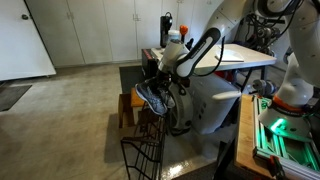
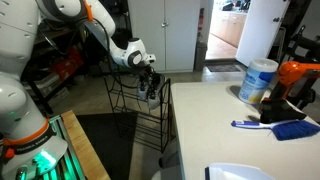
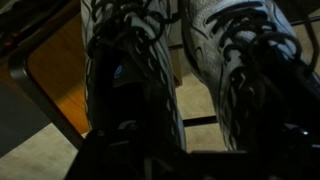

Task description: Put the trainers on the table

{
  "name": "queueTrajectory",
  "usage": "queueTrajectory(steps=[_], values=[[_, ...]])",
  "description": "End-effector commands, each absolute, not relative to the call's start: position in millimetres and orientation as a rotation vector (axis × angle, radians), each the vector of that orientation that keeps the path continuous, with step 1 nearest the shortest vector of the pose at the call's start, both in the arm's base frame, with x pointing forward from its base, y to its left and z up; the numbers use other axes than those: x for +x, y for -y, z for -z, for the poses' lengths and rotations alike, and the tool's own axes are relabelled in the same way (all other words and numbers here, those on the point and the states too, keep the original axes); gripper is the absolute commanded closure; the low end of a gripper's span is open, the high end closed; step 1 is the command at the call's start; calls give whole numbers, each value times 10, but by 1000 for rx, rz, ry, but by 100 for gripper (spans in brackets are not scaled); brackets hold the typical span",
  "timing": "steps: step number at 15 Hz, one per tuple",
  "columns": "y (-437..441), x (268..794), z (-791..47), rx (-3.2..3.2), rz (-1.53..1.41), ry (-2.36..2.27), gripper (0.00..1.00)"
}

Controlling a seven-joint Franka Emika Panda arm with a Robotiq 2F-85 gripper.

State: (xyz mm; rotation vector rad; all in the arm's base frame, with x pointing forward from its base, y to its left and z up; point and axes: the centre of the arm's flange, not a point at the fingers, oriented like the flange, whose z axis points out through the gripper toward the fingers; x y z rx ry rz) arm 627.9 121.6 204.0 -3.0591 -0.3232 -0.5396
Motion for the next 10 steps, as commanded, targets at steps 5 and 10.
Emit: queueTrajectory(steps=[5, 10], values=[[-1241, 6401, -1915, -3038, 520, 284, 70], [-1234, 6358, -1987, -3025, 518, 285, 89]])
